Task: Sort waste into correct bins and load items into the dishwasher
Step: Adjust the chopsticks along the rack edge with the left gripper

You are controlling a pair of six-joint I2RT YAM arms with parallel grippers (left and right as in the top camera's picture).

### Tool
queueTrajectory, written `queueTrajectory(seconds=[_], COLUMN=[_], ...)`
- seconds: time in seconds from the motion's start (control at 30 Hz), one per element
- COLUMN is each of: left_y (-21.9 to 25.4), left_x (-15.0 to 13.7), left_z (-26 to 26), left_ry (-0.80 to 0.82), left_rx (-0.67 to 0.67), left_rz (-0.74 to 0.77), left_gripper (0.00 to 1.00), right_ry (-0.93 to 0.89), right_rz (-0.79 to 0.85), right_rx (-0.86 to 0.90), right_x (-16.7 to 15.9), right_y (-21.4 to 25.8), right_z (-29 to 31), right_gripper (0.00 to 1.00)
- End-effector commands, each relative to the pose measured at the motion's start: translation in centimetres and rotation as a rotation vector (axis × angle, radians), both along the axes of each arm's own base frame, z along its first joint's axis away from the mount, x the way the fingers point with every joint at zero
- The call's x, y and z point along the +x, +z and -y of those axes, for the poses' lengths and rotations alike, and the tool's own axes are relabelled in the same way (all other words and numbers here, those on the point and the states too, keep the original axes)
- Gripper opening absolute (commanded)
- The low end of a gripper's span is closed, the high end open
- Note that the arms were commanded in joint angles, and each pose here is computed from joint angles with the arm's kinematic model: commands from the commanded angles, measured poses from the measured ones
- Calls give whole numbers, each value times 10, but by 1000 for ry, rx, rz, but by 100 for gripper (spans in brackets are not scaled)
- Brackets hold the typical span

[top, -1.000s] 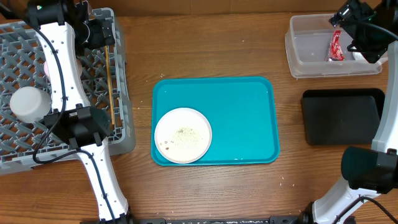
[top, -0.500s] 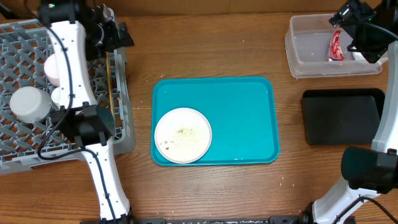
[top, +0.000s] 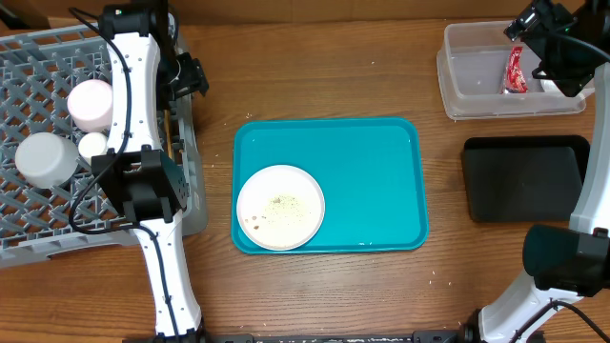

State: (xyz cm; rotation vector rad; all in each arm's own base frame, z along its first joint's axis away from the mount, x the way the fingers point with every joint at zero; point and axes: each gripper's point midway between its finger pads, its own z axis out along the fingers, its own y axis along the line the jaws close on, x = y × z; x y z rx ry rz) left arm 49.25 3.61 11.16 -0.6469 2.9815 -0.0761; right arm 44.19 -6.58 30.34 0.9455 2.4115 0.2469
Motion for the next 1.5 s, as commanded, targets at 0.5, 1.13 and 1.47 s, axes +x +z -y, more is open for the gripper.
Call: queueTrajectory(seconds=[0.5,1.13,1.47], left_y=[-16,-26,-26], left_x=[-11,-1,1], left_z=[-13,-15,-14], left_ry=[20,-272,-331], left_rx=[113,147,150], left_rz=[-58,-36,-30], left_gripper=[50,10,4], right_ry=[-3,-3,-3], right_rz=[-5,-5,-5], right_rx=[-8,-8,-8], right_x=[1,1,1], right_y=[-2,-2,-2], right_z=[2,2,2], right_gripper=[100,100,100])
